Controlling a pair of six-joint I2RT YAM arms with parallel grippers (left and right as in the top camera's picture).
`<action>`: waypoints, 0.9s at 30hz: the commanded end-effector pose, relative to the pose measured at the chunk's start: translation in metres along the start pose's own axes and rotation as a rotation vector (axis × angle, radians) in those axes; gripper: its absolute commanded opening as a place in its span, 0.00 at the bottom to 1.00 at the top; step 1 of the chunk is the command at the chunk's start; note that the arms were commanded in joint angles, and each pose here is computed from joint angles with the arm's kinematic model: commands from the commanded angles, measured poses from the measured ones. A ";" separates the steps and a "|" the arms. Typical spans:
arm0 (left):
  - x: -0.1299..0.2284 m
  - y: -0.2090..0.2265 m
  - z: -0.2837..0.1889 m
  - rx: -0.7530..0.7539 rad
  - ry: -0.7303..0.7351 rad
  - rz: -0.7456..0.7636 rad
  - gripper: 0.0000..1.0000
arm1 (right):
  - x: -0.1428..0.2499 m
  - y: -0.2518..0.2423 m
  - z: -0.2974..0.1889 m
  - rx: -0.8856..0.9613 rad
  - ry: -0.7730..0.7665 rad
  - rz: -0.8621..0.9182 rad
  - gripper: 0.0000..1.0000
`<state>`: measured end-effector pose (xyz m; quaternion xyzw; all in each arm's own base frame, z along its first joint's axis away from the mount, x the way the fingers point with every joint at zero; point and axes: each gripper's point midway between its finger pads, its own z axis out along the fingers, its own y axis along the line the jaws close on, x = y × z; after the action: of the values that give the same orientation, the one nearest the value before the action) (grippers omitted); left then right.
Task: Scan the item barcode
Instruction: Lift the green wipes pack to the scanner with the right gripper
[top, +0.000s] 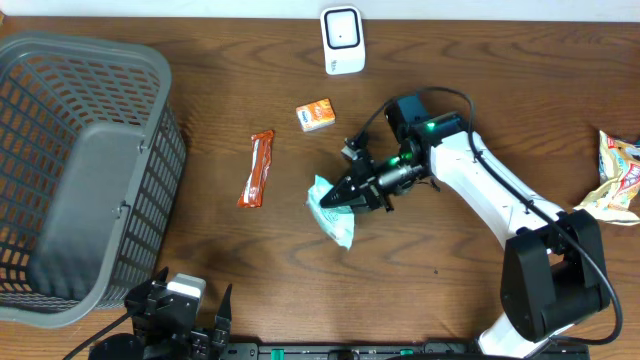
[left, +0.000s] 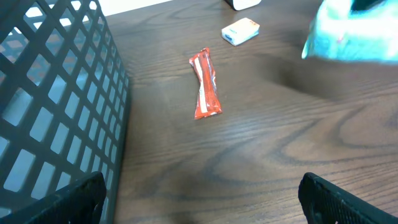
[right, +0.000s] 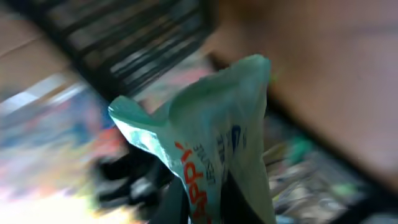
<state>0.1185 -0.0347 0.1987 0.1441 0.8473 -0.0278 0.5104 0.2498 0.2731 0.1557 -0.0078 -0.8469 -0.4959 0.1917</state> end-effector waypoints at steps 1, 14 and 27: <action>-0.003 -0.001 -0.001 0.005 -0.012 0.006 0.99 | -0.055 -0.070 -0.020 0.519 -0.303 -0.125 0.01; -0.003 -0.001 -0.001 0.005 -0.012 0.006 0.98 | -0.186 0.065 -0.048 0.629 -0.814 -1.314 0.01; -0.003 -0.001 -0.001 0.005 -0.012 0.005 0.98 | -0.338 0.134 -0.124 0.662 -1.166 -1.324 0.01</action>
<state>0.1184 -0.0347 0.1987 0.1441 0.8472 -0.0277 0.5106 0.5951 0.2961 0.2016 0.2955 -0.7470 -0.1756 -0.5690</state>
